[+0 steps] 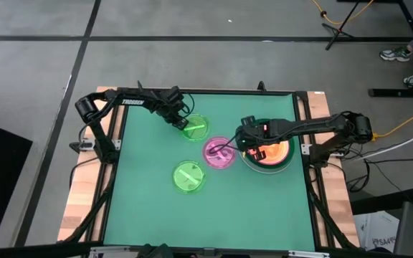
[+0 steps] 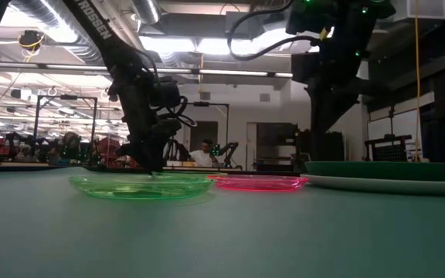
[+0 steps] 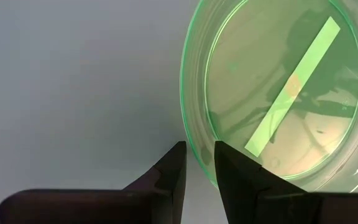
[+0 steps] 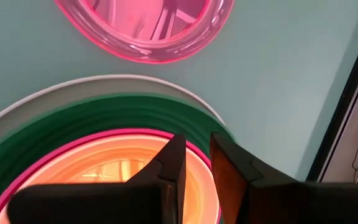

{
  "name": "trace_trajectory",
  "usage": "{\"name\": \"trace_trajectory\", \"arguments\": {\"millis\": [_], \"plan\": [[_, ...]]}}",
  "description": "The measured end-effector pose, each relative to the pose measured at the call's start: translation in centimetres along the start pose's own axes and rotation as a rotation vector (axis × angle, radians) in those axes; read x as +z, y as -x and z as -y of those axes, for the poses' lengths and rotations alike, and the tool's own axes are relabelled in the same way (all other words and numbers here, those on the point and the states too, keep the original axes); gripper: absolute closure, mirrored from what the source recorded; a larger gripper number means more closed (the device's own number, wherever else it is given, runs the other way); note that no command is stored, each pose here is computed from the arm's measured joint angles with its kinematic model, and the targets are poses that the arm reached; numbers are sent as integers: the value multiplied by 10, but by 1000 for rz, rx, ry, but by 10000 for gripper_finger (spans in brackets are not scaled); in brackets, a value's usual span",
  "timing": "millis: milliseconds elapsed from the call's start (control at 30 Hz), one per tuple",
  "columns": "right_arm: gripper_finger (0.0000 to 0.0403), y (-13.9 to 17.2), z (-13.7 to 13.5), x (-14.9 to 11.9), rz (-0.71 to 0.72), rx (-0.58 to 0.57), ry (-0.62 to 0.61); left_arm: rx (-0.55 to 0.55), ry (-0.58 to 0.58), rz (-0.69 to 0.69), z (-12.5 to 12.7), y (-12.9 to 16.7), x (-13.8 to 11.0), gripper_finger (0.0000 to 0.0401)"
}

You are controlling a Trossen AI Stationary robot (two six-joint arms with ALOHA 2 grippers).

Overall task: Stack plastic plates
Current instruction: Stack the top light green plate on top of the orange plate

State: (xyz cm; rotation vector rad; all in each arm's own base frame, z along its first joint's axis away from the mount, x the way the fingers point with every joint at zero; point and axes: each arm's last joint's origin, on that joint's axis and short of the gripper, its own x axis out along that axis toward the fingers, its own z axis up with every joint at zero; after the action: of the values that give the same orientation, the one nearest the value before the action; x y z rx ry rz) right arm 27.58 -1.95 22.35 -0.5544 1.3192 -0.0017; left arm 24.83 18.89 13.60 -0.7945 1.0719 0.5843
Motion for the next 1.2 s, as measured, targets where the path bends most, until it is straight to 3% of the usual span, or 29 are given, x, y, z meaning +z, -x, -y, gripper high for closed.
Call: {"name": "trace_trajectory", "arguments": {"millis": [300,633,900,1200], "plan": [[340,0,1,2,17,-8,-6,2,0,0,0,0,0,326],[340,0,1,2,13,-16,-6,18,1,8,0,0,0,386],[338,0,3,1,-19,-80,-9,11,-9,53,2,0,4,399],[260,0,4,0,-31,-110,-43,-8,-42,124,10,-1,9,400]]}}
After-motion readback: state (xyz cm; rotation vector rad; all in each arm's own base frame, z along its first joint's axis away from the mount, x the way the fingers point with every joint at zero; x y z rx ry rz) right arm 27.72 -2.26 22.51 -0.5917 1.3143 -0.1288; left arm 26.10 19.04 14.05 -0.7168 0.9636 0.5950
